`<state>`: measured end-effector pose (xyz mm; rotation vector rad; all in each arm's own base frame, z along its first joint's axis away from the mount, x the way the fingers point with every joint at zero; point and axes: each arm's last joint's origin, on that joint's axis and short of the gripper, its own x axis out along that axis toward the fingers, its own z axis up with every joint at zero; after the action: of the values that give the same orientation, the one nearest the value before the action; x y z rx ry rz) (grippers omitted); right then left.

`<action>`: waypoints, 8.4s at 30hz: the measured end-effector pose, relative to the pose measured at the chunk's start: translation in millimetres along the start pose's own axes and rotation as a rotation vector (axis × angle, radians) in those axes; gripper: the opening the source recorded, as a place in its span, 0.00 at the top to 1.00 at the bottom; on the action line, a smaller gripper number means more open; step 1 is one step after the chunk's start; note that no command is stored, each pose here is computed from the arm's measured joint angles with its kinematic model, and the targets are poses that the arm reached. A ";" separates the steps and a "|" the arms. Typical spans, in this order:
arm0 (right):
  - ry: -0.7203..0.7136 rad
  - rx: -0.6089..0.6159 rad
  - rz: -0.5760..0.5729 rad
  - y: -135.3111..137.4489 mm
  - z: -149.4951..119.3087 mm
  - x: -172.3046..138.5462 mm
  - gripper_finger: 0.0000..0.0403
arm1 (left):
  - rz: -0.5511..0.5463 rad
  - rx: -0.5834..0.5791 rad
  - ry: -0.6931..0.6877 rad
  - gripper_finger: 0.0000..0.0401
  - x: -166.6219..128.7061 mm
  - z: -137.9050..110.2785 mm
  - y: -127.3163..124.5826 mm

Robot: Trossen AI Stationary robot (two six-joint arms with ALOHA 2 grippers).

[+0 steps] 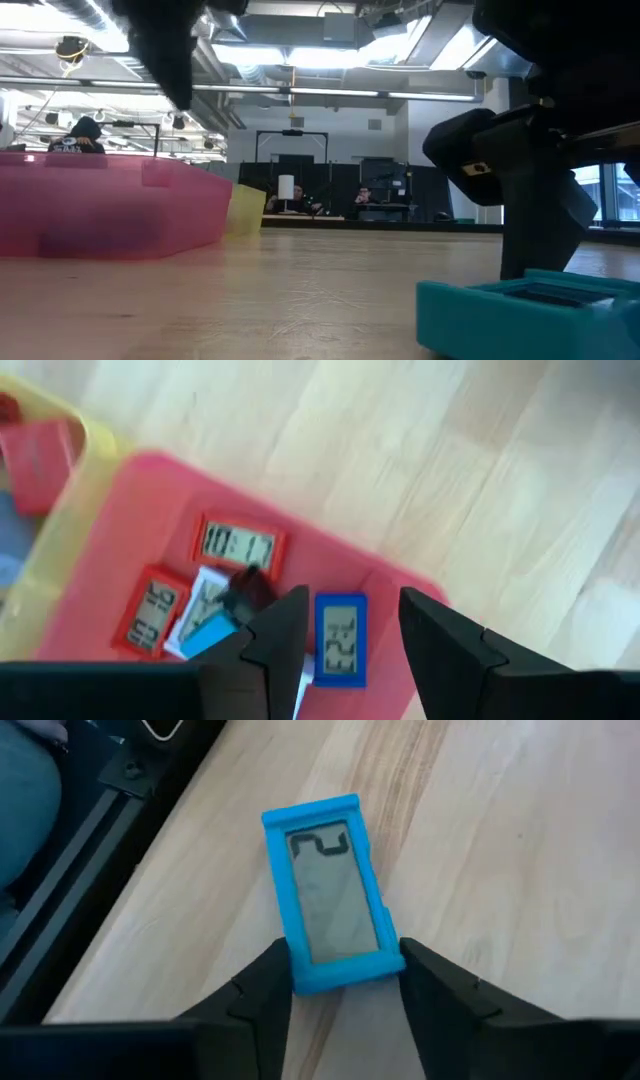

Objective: Pick & Place Office items
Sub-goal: Put the light blue timer into the red bin, then return to Home Position

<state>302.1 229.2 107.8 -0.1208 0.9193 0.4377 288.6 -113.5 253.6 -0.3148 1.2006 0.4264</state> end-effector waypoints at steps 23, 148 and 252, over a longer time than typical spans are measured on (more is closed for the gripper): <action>-0.307 0.285 -0.474 -7.4 36.4 -126.9 0.59 | -0.207 -0.075 -0.565 0.62 -36.9 31.9 -44.0; -0.100 0.114 -0.511 -9.1 17.2 -154.2 0.26 | 0.161 -0.345 0.045 0.80 -11.5 -39.1 35.1; -0.659 0.233 0.044 -65.3 -162.3 -172.0 0.31 | -0.090 0.161 -0.472 0.72 -94.4 -15.6 82.6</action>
<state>118.4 69.8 139.9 0.2474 0.3181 0.3731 208.1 -62.2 336.5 -0.1178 0.7499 0.3014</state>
